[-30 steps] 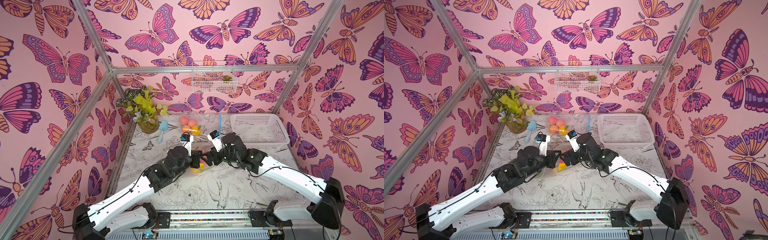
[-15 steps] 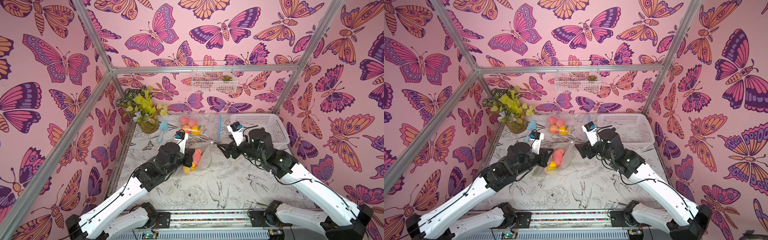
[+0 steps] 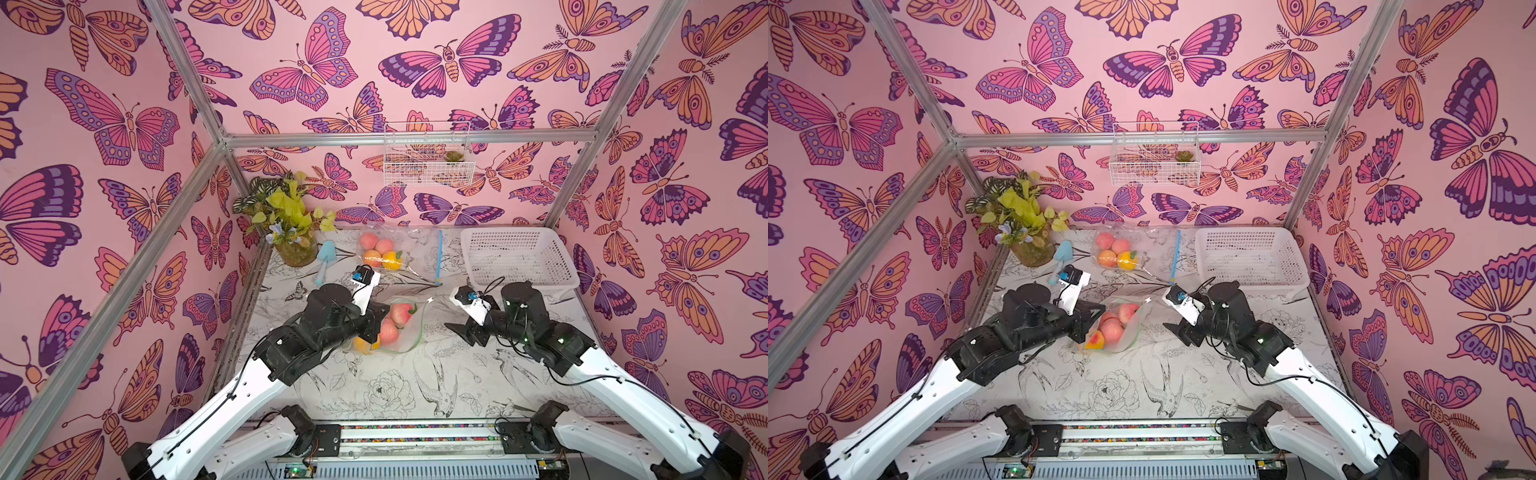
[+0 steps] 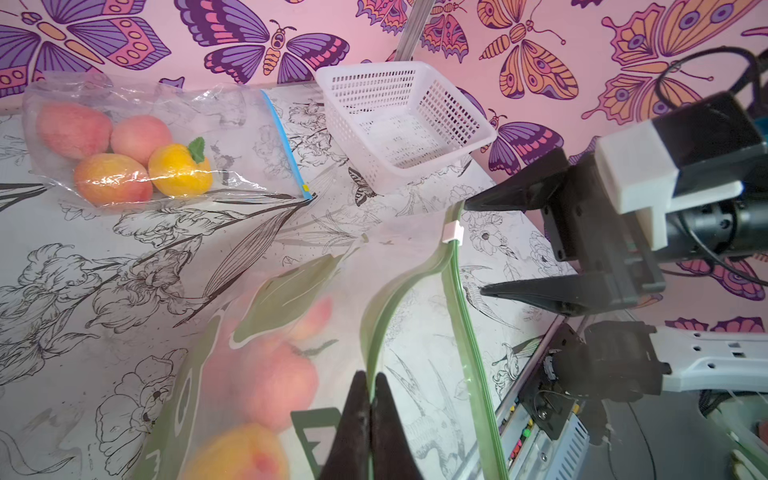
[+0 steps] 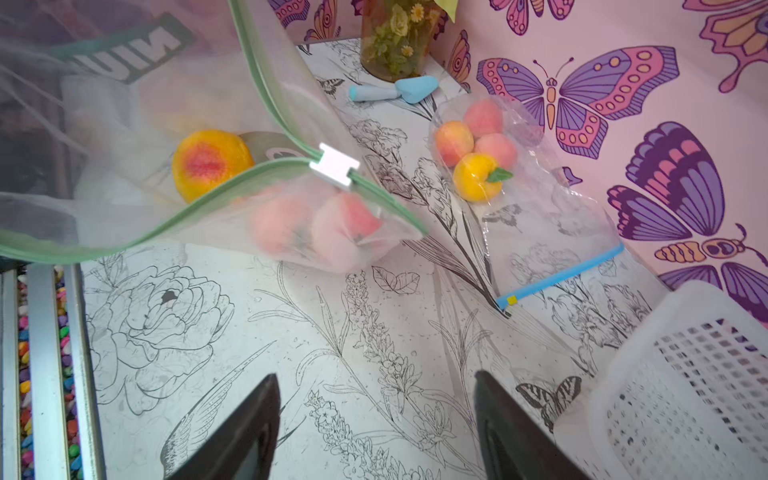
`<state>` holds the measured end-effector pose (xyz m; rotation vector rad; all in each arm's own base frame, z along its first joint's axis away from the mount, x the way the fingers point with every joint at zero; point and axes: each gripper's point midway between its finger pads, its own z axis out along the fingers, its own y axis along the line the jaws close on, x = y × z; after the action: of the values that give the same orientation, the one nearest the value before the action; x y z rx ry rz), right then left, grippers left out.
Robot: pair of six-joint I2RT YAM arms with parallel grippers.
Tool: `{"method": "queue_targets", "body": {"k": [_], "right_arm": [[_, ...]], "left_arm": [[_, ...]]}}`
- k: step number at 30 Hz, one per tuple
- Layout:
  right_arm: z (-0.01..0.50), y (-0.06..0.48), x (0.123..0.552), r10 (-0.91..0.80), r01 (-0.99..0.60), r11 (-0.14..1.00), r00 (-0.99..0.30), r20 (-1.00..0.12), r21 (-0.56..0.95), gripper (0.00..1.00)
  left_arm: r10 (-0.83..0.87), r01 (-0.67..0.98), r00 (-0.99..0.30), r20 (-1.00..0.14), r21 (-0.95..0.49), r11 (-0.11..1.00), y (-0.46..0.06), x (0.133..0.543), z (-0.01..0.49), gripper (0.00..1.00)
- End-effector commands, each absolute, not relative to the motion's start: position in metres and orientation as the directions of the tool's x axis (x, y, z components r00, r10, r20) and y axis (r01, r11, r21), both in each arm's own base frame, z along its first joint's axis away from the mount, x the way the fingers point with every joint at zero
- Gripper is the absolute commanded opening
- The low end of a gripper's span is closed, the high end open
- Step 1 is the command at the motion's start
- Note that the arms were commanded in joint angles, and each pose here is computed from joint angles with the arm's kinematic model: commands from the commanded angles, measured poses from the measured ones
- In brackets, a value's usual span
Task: Place the peach in a zip-top bag and seal the zipper
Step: Zip the zipper on the zipper food storage bag.
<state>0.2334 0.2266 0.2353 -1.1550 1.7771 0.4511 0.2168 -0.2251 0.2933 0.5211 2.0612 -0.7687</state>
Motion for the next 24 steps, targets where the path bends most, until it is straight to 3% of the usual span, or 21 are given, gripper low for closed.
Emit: {"method": "queue_targets", "body": {"k": [1,18,24], "right_arm": [[0.251,0.241,0.234,-0.495,-0.888,0.411,-0.03,-0.868,-0.203,0.67],[0.26,0.267,0.216,-0.449,-0.968,0.225,-0.005,-0.893,-0.108,0.57],[0.264,0.268,0.205,-0.449,-0.981,0.174,-0.004,-0.894,-0.083,0.45]], "left_arm": [[0.101,0.655,-0.525,-0.845,-0.326,0.682,-0.228,0.209,0.304,0.0],[0.09,0.66,-0.529,-0.844,-0.342,0.67,-0.227,0.204,0.303,0.0],[0.079,0.646,-0.53,-0.844,-0.342,0.682,-0.225,0.206,0.302,0.0]]}}
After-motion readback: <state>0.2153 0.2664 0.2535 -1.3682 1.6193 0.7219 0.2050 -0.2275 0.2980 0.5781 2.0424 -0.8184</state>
